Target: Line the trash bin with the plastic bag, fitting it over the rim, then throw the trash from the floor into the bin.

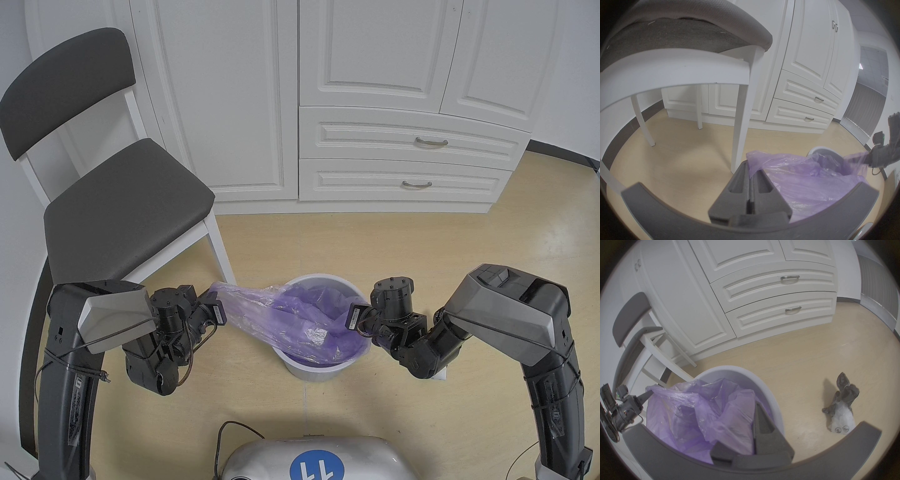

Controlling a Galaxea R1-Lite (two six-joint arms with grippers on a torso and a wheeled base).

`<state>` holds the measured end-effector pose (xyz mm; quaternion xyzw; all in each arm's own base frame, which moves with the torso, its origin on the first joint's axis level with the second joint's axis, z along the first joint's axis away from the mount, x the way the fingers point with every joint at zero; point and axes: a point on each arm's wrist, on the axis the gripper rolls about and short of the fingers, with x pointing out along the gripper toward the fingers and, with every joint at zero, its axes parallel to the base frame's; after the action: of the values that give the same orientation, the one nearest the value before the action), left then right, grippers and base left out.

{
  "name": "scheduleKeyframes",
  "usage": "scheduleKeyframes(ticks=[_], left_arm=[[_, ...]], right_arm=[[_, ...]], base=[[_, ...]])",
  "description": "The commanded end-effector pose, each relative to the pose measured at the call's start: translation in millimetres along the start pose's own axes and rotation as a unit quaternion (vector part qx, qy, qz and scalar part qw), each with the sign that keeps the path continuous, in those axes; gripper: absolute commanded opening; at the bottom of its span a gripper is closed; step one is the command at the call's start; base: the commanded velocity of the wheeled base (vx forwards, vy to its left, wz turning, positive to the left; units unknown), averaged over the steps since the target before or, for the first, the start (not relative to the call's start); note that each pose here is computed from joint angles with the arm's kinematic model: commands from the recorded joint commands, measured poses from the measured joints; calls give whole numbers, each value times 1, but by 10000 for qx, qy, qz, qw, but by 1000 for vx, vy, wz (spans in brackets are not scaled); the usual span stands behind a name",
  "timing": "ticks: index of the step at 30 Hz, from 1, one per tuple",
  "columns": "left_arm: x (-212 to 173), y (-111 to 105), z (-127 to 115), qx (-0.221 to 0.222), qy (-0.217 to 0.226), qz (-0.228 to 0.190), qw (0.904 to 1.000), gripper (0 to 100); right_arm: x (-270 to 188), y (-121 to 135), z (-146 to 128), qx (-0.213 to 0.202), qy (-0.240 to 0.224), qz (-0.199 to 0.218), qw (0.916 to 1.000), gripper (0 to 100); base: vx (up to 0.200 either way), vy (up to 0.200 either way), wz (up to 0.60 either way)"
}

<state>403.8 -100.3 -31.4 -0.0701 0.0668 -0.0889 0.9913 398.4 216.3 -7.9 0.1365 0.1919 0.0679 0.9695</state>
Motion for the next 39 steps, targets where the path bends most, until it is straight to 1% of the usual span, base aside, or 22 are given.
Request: scheduleKeyframes(ticks=[1, 3, 4, 5, 6, 7, 10, 12, 13, 15, 17, 20, 23, 27, 30, 32, 33, 34, 36, 37, 38, 39], left_arm=[[3, 2, -13, 7, 116, 26, 9999, 0], [3, 2, -16, 17, 146, 30, 9999, 0], [4, 3, -18, 10, 161, 33, 9999, 0], [4, 3, -18, 10, 161, 33, 9999, 0], [5, 3, -19, 10, 154, 32, 9999, 0], [6, 3, -19, 9, 153, 39, 9999, 0], [6, 5, -20, 15, 166, 57, 9998, 0], [6, 5, -20, 15, 172, 65, 9998, 0], [6, 5, -20, 15, 172, 65, 9998, 0], [5, 4, -22, 19, 190, 45, 9998, 0], [4, 3, -24, 23, 223, 35, 9997, 0], [1, -7, -32, 41, 349, -83, 9993, 0], [-3, -13, -40, 82, 498, -151, 9986, 0], [-7, -17, -45, 109, 607, -210, 9979, 0], [-16, -21, -56, 160, 887, -421, 9950, 0], [-16, -21, -56, 160, 887, -421, 9950, 0], [-21, -21, -59, 171, 1033, -561, 9929, 0], [-22, -21, -60, 169, 1045, -589, 9926, 0], [-19, -21, -57, 164, 967, -587, 9934, 0], [-17, -20, -56, 129, 919, -562, 9941, 0], [-14, -20, -53, 115, 856, -549, 9948, 0], [-11, -18, -48, 81, 746, -527, 9958, 0]], right_arm=[[-10, -14, 20, -295, -79, -175, 9994, 0], [-12, -19, 22, -443, -71, -239, 9987, 0], [-14, -25, 23, -599, -31, -307, 9977, 0], [-15, -26, 23, -628, -22, -333, 9975, 0], [-18, -35, 23, -894, 47, -484, 9948, 0], [-19, -38, 23, -1013, 64, -557, 9933, 0], [-25, -59, 17, -1616, 263, -915, 9823, 0], [-32, -68, 16, -1912, 386, -997, 9757, 0], [-33, -70, 15, -1974, 428, -1016, 9741, 0], [-42, -79, 12, -2242, 634, -1064, 9666, 0], [-46, -81, 9, -2351, 720, -1060, 9635, 0], [-56, -92, 5, -2690, 974, -1077, 9521, 0], [-65, -98, 2, -2919, 1163, -889, 9452, 0], [-70, -98, -2, -2971, 1272, -719, 9436, 0], [-73, -94, -8, -3021, 1370, -630, 9413, 0], [-73, -94, -8, -3021, 1370, -630, 9413, 0], [-74, -91, -15, -3063, 1457, -517, 9393, 0], [-72, -88, -16, -3069, 1452, -453, 9395, 0], [-67, -82, -21, -3028, 1365, -384, 9424, 0], [-62, -79, -18, -3001, 1204, -395, 9455, 0], [-59, -76, -14, -2934, 1038, -384, 9496, 0], [-54, -73, -10, -2760, 771, -375, 9573, 0]], base=[[0, 0, 0], [0, 0, 0], [0, 0, 0], [0, 0, 0], [0, 0, 0], [0, 0, 0], [0, 0, 0], [0, 0, 0], [0, 0, 0], [0, 0, 0], [0, 0, 0], [0, 0, 0], [0, 0, 0], [0, 0, 0], [0, 0, 0], [0, 0, 0], [0, 0, 0], [0, 0, 0], [0, 0, 0], [0, 0, 0], [0, 0, 0], [0, 0, 0]])
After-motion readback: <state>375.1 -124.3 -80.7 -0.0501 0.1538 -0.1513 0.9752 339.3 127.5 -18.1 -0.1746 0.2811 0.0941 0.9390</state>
